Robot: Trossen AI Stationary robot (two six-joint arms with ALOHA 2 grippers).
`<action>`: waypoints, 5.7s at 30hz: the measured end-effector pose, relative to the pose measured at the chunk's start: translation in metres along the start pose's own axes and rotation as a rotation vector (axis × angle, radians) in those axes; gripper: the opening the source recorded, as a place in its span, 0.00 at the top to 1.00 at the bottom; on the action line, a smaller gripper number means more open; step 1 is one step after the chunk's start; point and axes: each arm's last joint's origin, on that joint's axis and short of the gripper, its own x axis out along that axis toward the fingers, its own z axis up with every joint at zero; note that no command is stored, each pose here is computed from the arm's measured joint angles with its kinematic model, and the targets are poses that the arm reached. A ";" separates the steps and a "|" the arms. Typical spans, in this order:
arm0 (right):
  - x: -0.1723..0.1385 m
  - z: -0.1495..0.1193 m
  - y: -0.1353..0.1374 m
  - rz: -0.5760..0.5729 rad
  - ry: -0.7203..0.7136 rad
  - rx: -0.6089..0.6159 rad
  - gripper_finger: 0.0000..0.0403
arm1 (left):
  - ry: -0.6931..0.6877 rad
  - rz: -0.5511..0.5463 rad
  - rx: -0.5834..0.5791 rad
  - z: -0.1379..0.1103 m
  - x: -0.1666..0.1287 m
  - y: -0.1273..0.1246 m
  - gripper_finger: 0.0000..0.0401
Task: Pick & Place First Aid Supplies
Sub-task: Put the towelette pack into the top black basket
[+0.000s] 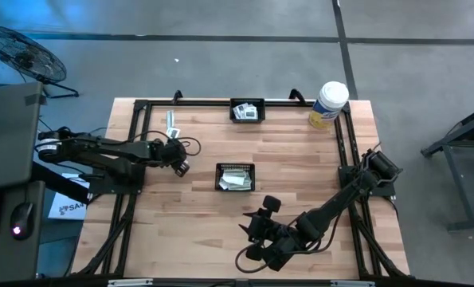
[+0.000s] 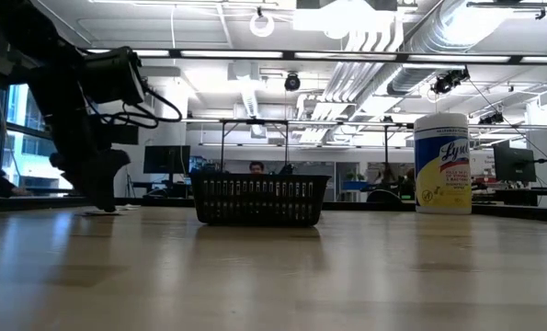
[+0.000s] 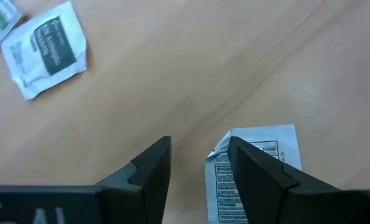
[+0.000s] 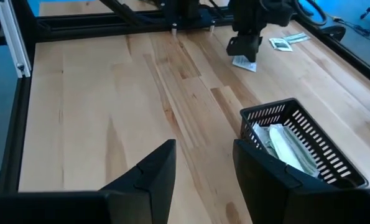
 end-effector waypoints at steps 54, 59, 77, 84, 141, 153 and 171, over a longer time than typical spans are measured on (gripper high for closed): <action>0.047 0.005 -0.011 0.023 0.036 -0.044 0.62 | -0.214 -0.165 -0.351 -0.035 -0.008 -0.002 0.68; 0.047 0.005 -0.011 0.024 0.036 -0.043 0.62 | -0.237 -0.165 -0.364 -0.039 -0.002 -0.002 0.70; 0.047 0.005 -0.010 0.035 0.043 -0.021 0.62 | -0.212 -0.035 -0.328 -0.047 0.016 -0.004 0.99; 0.047 0.004 -0.008 0.109 0.087 -0.036 0.62 | -0.236 -0.077 -0.295 -0.035 0.004 -0.008 1.00; -0.028 0.027 -0.044 0.105 0.184 -0.069 0.62 | -0.356 -0.107 -0.010 0.288 0.098 -0.020 0.99; -0.026 0.029 -0.047 0.081 0.169 -0.091 0.62 | -0.321 -0.122 -0.027 0.287 0.096 -0.015 0.70; -0.026 0.030 -0.045 0.100 0.173 -0.034 0.62 | -0.385 -0.084 -0.073 0.202 -0.025 0.028 0.66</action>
